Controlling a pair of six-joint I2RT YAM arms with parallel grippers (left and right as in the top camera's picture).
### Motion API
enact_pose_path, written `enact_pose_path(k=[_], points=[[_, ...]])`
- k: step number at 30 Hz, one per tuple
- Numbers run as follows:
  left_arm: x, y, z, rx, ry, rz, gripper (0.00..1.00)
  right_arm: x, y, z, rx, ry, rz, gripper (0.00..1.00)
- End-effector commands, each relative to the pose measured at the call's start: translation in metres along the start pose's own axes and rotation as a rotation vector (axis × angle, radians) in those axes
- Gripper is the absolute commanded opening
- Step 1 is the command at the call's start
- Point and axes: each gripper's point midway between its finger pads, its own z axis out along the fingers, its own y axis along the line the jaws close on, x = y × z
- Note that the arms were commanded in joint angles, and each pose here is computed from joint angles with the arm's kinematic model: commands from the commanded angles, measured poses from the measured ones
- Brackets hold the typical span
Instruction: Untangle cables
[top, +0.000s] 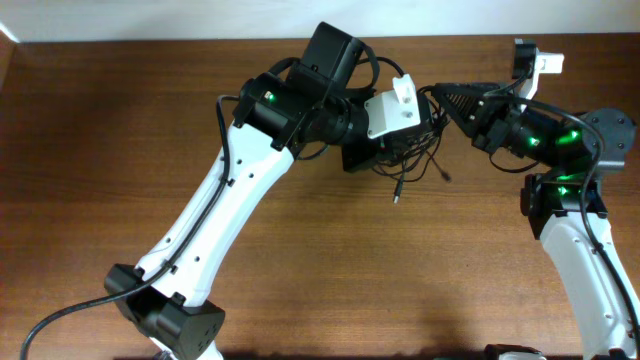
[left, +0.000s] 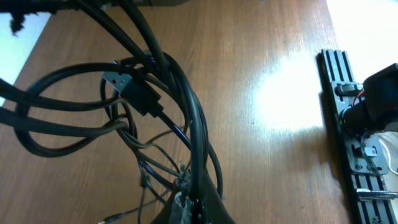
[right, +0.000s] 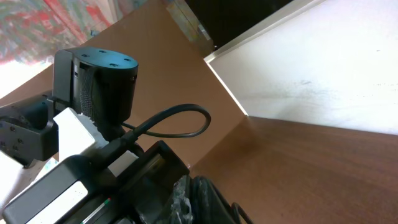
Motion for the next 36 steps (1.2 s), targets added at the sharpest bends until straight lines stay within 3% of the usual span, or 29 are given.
enact_pose_path(k=[1,5,7,9,10,12,15,19,24,30,36], points=[[-0.008,0.005,0.003,-0.004,-0.029,0.025,0.00,0.000,0.003,-0.001,-0.011,0.008,-0.010,0.04],[-0.004,0.019,-0.002,-0.064,-0.014,0.028,0.00,0.000,0.003,-0.001,-0.011,0.007,-0.036,0.05],[0.002,0.030,-0.010,-0.093,-0.011,-0.025,0.00,-0.001,0.002,-0.001,-0.007,0.002,-0.090,0.34],[0.006,0.038,-0.018,-0.114,-0.016,-0.057,0.00,-0.003,0.001,-0.001,0.001,-0.007,-0.112,0.49],[0.007,0.041,-0.022,-0.123,-0.018,-0.062,0.00,-0.003,0.001,-0.002,0.002,-0.009,-0.113,0.73],[0.008,0.043,-0.033,-0.136,-0.032,-0.068,0.00,-0.003,0.001,-0.002,0.003,-0.009,-0.138,0.90],[0.007,0.047,-0.045,-0.164,-0.042,-0.069,0.00,-0.006,-0.003,-0.006,0.017,-0.015,-0.146,0.99],[0.003,0.046,-0.057,-0.186,-0.060,-0.090,0.00,0.007,-0.033,-0.020,0.106,0.028,-0.174,0.99],[-0.011,0.036,-0.058,-0.120,-0.130,-0.154,0.00,0.039,-0.041,-0.023,0.071,0.143,-0.327,0.99],[-0.037,0.024,-0.062,-0.013,-0.256,-0.240,0.00,0.042,-0.045,-0.024,0.083,0.151,-0.375,1.00],[-0.053,0.012,-0.067,0.081,-0.332,-0.250,0.00,0.043,-0.051,-0.025,0.112,0.151,-0.377,0.94]])
